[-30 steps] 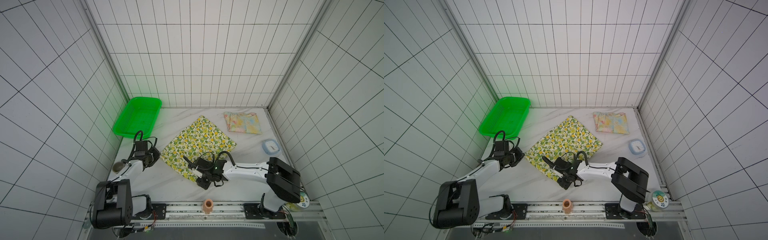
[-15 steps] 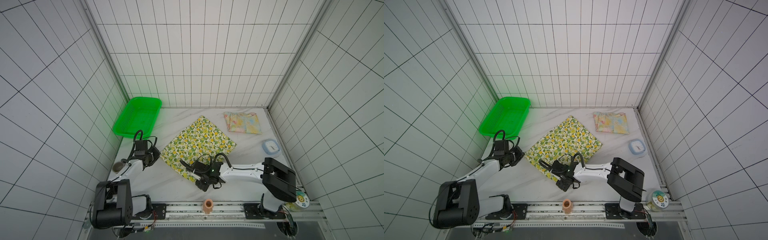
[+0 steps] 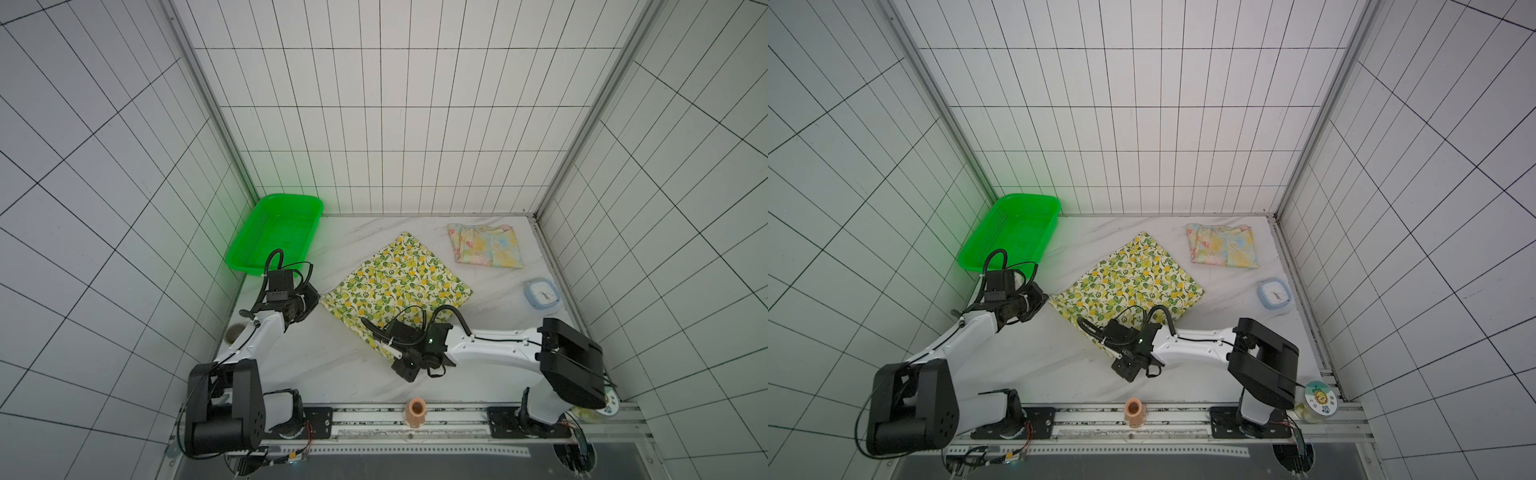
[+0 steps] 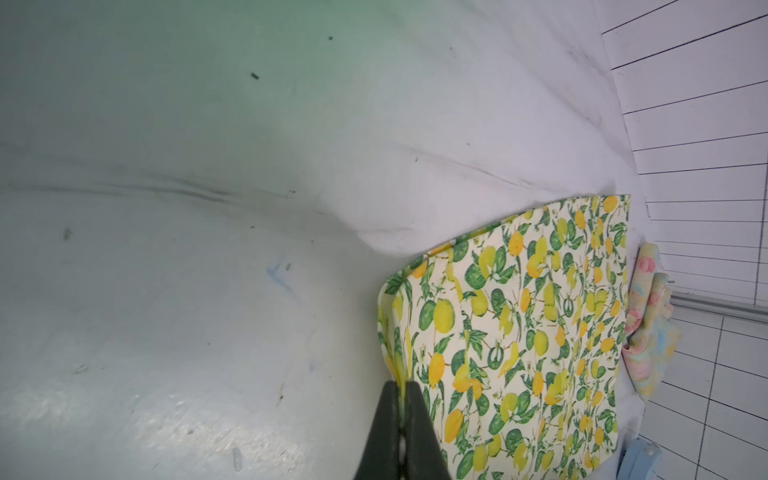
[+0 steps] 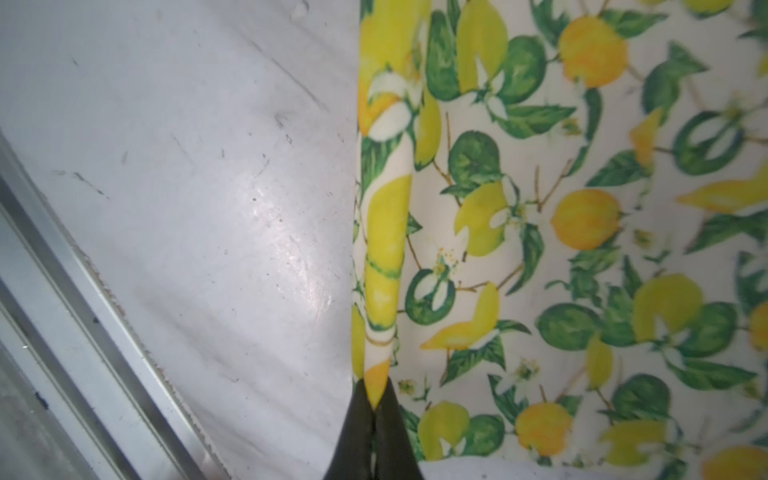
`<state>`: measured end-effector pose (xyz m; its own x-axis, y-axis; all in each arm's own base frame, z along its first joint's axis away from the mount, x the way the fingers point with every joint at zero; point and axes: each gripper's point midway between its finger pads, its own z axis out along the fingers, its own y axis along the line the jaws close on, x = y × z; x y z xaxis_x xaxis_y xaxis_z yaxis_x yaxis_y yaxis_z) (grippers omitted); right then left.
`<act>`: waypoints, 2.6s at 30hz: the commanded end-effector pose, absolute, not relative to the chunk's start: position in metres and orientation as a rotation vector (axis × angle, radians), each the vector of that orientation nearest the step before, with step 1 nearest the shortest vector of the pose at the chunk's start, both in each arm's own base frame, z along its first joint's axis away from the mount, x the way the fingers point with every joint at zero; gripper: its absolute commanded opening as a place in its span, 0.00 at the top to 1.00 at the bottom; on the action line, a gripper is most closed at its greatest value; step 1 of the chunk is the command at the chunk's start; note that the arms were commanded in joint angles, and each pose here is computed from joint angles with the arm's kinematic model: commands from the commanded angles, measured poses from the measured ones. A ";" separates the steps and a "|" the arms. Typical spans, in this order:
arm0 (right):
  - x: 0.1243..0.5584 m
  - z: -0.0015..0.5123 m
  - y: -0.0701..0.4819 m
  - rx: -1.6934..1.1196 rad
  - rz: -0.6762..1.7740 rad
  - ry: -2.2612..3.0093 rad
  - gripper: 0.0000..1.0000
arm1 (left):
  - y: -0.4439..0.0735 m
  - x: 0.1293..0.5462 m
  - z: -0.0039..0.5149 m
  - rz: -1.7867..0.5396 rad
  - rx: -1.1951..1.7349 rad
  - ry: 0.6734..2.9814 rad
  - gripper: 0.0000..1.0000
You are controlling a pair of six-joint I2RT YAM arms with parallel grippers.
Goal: Fold and stack the skirts
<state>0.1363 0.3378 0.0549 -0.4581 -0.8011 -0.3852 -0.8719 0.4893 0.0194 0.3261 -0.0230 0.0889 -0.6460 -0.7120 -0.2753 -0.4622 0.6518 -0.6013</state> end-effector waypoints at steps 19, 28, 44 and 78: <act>0.141 0.150 0.369 -1.363 0.472 2.240 1.00 | -0.007 0.354 0.154 -0.650 -0.826 2.256 1.00; 0.143 0.165 0.373 -1.318 0.532 2.220 1.00 | 0.013 0.362 0.176 -0.653 -0.829 2.225 1.00; 0.136 0.189 0.390 -1.308 0.710 2.179 1.00 | 0.041 0.350 0.194 -0.619 -0.862 2.201 1.00; 0.057 0.161 0.440 -1.558 1.086 2.031 1.00 | 0.094 0.323 0.218 -0.388 -0.944 2.134 1.00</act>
<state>0.0828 0.4487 0.1741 -0.3347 -0.6061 -0.7216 -0.9405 0.1670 0.2960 0.3028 0.0728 0.1896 -0.5351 -0.7398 -0.4079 -0.5288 0.6698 -0.5212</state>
